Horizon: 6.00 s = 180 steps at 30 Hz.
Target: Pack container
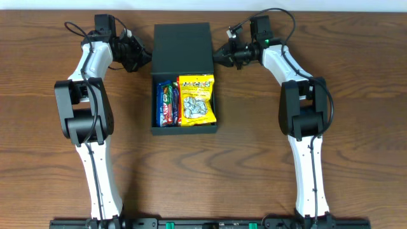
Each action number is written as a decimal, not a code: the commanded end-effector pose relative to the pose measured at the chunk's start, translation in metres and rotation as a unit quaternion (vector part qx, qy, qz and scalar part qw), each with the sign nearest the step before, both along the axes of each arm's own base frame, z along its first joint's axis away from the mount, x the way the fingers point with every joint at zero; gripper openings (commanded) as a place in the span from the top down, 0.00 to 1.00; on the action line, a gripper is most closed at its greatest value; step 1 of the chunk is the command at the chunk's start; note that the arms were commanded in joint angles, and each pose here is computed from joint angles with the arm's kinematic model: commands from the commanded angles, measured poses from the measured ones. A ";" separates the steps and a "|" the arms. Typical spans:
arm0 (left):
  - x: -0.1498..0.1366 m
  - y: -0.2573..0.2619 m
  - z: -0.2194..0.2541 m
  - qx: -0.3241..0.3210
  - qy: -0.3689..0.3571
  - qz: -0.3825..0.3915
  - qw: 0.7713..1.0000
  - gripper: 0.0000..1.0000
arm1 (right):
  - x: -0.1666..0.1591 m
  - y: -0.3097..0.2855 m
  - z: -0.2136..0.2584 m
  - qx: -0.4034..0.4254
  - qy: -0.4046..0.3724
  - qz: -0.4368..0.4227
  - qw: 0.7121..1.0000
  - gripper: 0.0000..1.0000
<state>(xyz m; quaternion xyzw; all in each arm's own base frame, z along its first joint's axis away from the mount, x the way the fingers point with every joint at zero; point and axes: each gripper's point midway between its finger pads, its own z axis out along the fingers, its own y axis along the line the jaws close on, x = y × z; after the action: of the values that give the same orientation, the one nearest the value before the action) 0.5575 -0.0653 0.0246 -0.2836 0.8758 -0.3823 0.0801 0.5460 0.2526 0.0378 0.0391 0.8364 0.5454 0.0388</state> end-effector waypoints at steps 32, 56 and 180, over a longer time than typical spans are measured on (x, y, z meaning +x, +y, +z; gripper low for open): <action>-0.023 -0.027 0.237 0.026 -0.315 -0.180 0.932 0.94 | -0.035 0.021 0.191 0.206 -0.124 0.171 0.955 0.98; -0.075 -0.019 0.249 0.101 -0.286 -0.225 0.926 0.94 | -0.036 0.011 0.219 0.206 -0.111 0.160 0.959 0.99; -0.414 -0.008 0.184 0.279 -0.232 -0.210 0.908 0.39 | -0.382 -0.133 0.151 -0.263 -0.230 -0.108 0.931 0.01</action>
<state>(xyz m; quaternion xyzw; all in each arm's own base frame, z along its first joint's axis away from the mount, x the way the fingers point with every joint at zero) 0.1442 -0.0731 0.2167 0.0886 0.9378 -0.1697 0.2896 0.1664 0.1209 0.1870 -0.0084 0.9078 0.2937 0.2992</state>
